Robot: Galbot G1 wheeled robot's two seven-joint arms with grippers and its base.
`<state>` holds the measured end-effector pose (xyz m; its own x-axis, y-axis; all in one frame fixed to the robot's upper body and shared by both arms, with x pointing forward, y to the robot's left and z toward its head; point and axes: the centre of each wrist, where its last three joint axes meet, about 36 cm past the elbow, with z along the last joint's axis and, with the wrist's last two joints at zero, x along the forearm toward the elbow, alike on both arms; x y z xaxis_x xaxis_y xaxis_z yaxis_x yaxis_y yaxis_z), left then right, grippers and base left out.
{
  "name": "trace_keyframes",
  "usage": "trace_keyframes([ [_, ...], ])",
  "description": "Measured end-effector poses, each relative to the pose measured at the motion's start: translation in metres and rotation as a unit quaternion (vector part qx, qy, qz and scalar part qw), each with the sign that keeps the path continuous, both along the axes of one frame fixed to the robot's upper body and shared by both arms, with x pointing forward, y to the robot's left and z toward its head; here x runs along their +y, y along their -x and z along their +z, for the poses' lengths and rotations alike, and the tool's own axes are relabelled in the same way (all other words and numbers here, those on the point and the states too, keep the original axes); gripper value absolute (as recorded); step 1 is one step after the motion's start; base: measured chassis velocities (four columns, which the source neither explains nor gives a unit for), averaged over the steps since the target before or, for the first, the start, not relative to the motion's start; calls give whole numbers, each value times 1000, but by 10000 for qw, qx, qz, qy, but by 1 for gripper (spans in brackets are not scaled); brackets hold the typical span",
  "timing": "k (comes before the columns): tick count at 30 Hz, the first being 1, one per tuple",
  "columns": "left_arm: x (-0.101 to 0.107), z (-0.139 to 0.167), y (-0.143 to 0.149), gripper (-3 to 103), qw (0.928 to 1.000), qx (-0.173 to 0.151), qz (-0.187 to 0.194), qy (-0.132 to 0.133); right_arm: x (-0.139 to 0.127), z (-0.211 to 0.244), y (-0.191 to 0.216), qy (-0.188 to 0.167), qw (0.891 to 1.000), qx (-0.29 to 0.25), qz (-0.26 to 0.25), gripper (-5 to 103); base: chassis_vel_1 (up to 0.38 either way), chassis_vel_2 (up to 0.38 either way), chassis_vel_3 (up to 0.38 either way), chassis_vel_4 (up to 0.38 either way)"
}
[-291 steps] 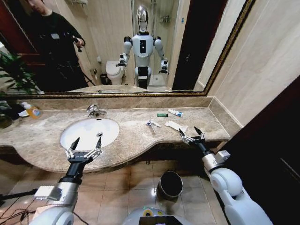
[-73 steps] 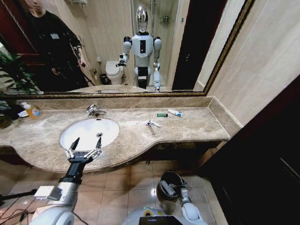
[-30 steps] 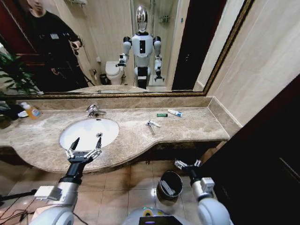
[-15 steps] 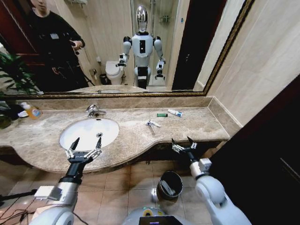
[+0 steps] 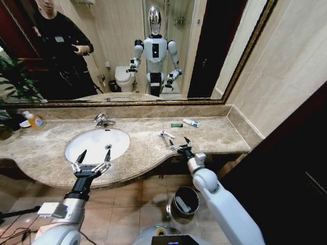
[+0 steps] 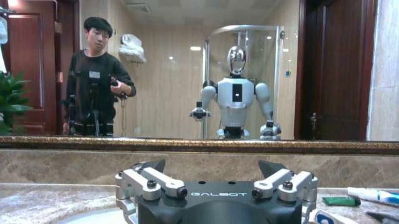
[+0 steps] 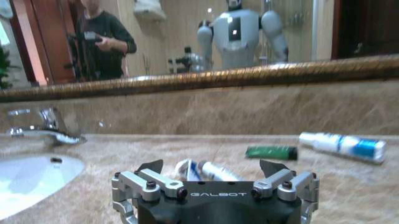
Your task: Pick up the trash from the sink and place it in the trash bin.
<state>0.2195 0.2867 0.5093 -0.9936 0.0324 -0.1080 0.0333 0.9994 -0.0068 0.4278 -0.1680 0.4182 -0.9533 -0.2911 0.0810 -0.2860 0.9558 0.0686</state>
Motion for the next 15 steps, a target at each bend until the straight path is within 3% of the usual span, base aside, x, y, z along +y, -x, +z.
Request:
trace_keyframes([
  [10,0,0,0,100,10000,0,0,0,27,-26,-9,114,9992,387,-52,103,0,0,0,0],
  [15,0,0,0,100,10000,0,-1,0,33,-28,-13,124,9991,393,-54,91,0,0,0,0],
])
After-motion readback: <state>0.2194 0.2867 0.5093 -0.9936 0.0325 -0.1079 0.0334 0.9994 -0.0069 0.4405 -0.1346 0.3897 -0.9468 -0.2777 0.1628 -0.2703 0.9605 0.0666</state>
